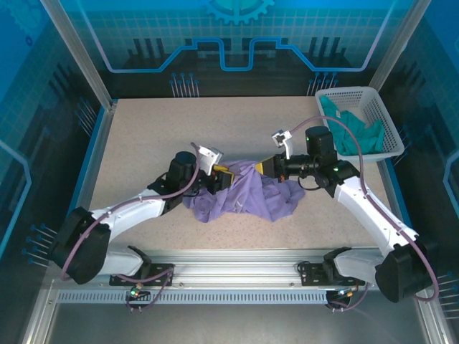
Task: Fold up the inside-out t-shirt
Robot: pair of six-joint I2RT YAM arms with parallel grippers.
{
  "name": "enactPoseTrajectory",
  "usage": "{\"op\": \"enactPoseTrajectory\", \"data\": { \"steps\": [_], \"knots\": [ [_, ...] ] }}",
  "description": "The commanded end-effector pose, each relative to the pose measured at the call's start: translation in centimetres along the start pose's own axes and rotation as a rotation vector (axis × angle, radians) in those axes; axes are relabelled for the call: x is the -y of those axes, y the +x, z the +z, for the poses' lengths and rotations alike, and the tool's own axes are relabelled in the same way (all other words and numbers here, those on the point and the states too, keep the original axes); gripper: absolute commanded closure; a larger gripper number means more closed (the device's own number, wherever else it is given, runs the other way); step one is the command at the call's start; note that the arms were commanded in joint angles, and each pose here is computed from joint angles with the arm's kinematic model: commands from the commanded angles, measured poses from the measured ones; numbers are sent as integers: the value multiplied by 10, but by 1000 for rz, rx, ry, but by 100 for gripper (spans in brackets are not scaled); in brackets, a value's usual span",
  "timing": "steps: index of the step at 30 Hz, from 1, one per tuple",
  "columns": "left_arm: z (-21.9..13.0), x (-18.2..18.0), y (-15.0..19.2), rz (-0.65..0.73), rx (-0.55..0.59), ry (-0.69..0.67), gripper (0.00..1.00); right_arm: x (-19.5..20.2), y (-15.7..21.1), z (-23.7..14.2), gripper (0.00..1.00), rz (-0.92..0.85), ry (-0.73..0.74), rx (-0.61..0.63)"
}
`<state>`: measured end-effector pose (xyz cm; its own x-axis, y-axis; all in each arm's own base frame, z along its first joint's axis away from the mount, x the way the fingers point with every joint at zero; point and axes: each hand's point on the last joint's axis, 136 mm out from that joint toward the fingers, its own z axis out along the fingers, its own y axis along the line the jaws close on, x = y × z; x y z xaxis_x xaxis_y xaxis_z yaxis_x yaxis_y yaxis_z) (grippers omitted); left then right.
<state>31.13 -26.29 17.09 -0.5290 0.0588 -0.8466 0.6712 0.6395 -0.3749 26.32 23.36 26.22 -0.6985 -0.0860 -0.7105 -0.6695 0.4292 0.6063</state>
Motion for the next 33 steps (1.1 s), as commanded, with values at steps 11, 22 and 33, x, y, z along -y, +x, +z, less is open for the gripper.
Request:
{"op": "enactPoseTrajectory", "data": {
  "steps": [11, 22, 33],
  "knots": [
    [0, 26, -39, 13, 101, 141, 100, 21, -14, -15, 100, 26, 160, 69],
    [-52, 40, -18, -150, -64, 65, 100, 55, -7, 14, 78, -7, 355, 54],
    [-70, 26, -27, -225, -86, -87, 100, 19, 12, 31, 55, -641, 549, -6]
  ]
}}
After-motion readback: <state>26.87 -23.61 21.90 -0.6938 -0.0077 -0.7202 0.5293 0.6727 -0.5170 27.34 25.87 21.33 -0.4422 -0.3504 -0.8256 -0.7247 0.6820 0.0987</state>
